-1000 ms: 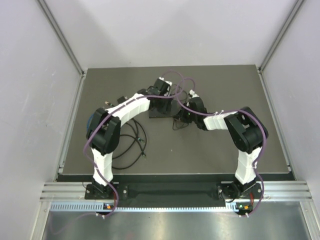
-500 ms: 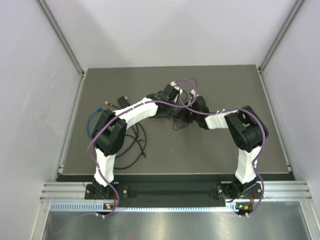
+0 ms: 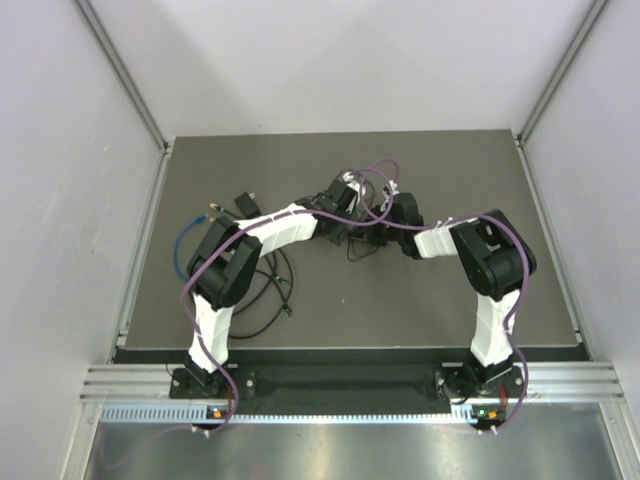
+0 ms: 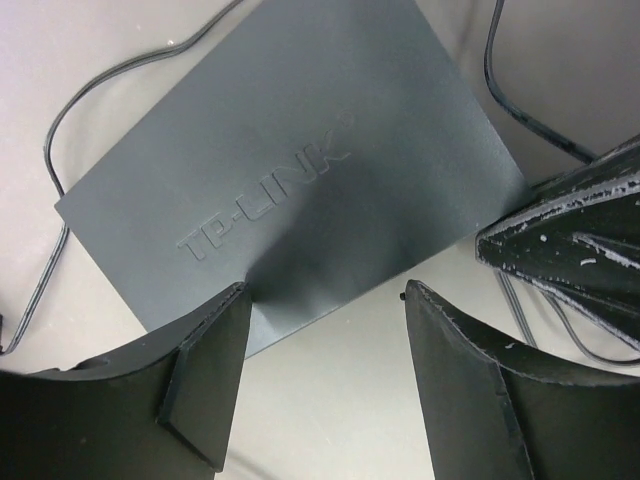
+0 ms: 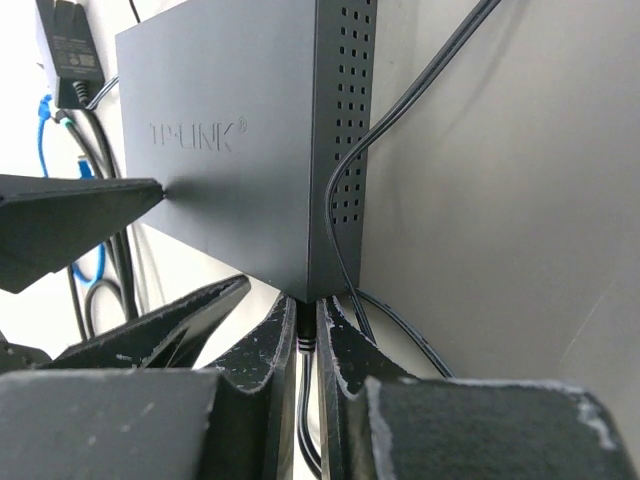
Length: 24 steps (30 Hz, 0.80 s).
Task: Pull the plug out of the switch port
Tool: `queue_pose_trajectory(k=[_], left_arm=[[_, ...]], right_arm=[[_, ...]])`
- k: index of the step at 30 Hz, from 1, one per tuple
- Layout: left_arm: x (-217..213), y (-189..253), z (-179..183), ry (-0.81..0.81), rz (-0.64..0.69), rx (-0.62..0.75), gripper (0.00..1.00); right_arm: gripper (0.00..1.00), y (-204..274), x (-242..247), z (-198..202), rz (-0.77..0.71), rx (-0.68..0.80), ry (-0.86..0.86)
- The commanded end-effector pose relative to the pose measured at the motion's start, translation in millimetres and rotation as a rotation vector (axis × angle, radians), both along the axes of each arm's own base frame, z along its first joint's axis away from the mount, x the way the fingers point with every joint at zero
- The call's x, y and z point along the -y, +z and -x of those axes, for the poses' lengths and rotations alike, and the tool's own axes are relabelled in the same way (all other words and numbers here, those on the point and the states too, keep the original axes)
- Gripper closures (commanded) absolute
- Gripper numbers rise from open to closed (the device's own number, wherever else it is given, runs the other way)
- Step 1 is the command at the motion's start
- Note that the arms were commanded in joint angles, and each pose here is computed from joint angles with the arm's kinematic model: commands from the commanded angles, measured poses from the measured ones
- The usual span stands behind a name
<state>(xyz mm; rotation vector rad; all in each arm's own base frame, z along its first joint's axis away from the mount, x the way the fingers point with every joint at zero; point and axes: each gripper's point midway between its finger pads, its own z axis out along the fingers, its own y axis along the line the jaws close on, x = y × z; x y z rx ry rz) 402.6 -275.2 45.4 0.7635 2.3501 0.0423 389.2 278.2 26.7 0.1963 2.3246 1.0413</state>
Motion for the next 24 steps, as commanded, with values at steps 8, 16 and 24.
queue_pose_trajectory(k=[8, 16, 24], left_arm=[[-3, -11, -15, 0.094, 0.052, 0.002, 0.32], [-7, -45, -4, 0.19, 0.062, -0.125, 0.34], [0, -52, -1, 0.21, 0.091, -0.173, 0.35]], right_arm=[[1.0, -22, 9, 7, 0.038, -0.075, -0.006], [1.0, -21, 8, 9, 0.238, -0.045, -0.054], [1.0, -15, 12, 19, 0.514, 0.022, -0.113]])
